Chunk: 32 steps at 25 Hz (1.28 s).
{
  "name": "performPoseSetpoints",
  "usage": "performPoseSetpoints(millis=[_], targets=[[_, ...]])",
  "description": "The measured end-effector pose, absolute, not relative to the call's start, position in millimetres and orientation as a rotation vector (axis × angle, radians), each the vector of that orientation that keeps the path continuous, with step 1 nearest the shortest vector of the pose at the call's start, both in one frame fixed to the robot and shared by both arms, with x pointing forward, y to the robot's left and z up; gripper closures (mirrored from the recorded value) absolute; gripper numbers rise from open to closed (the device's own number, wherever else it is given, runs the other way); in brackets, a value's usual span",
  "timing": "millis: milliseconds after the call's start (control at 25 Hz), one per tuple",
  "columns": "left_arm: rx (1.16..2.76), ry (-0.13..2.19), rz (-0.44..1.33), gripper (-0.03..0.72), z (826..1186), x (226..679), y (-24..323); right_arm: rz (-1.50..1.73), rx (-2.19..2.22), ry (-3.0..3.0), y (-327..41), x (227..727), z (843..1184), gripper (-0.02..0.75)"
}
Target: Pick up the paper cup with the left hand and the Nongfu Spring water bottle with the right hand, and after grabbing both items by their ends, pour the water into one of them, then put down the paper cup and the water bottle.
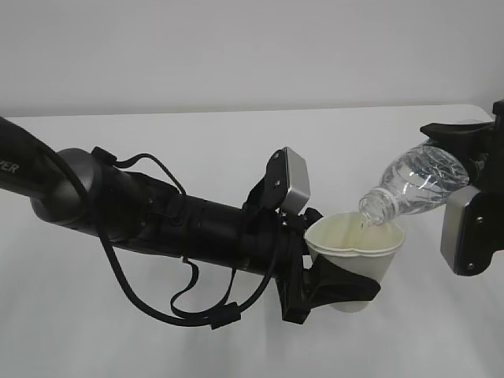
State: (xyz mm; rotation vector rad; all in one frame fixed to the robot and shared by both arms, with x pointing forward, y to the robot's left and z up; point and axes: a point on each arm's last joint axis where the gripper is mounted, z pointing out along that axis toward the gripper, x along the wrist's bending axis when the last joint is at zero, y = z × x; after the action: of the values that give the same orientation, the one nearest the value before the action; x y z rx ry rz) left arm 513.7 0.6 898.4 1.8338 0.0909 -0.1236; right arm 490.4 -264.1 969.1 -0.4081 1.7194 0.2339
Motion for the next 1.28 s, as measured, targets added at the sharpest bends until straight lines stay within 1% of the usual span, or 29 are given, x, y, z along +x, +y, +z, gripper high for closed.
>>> performPoseSetpoints(millis=[1280], targets=[[1.835,0.089,-0.124,0.267,898.3,513.6,0.6,0.22,-0.423,1.713,-264.1,490.4,969.3,0.316]])
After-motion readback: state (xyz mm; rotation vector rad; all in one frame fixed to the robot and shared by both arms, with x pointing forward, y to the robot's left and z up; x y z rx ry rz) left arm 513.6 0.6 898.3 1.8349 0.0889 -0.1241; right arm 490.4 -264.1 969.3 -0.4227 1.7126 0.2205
